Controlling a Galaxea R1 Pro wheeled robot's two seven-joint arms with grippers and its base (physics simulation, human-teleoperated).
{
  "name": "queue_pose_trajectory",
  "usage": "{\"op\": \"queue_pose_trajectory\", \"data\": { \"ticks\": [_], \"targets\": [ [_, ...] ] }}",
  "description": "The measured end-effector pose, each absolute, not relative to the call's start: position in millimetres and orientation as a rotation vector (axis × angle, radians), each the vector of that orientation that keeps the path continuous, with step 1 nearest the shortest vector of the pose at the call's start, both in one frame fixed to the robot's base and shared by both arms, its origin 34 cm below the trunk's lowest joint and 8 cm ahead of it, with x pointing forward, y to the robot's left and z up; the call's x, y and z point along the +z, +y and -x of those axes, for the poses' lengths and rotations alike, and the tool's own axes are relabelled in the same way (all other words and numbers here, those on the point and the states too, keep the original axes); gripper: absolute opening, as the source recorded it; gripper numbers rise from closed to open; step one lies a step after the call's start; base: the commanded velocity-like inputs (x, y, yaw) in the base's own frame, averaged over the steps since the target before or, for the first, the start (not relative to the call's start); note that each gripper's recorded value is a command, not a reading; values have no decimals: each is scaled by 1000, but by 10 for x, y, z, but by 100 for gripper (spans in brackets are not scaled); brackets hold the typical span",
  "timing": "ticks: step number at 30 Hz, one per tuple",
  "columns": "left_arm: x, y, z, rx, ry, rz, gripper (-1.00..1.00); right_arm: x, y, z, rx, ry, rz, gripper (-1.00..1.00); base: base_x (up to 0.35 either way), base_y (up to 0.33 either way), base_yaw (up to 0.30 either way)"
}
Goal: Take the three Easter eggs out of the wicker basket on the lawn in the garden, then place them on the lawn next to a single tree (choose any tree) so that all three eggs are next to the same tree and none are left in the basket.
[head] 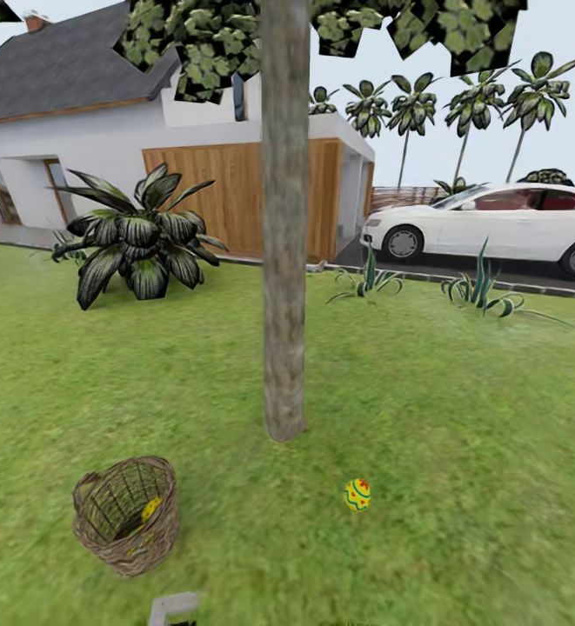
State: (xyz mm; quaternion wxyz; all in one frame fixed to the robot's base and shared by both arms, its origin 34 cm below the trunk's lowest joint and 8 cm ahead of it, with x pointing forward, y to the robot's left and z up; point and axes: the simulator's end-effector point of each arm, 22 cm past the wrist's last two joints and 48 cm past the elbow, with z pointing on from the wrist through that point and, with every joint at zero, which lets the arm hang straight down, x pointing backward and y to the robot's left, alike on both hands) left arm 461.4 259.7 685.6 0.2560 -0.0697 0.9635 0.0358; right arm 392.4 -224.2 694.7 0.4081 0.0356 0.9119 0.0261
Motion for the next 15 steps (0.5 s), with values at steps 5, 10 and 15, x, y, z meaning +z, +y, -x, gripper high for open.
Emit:
{"op": "queue_pose_trajectory", "data": {
  "ticks": [5,10,15],
  "targets": [
    [6846,2590,-4605,93,2618,189,100,6939,-2240,-3913,66,2301,-89,100,-75,299,274],
    [6835,2587,-4595,91,2621,188,100,6930,-2238,-3903,66,2304,-89,100,-19,313,274],
    [6825,2587,-4585,91,2624,189,100,6922,-2237,-3893,67,2307,-88,100,36,319,274]
  ]
}}
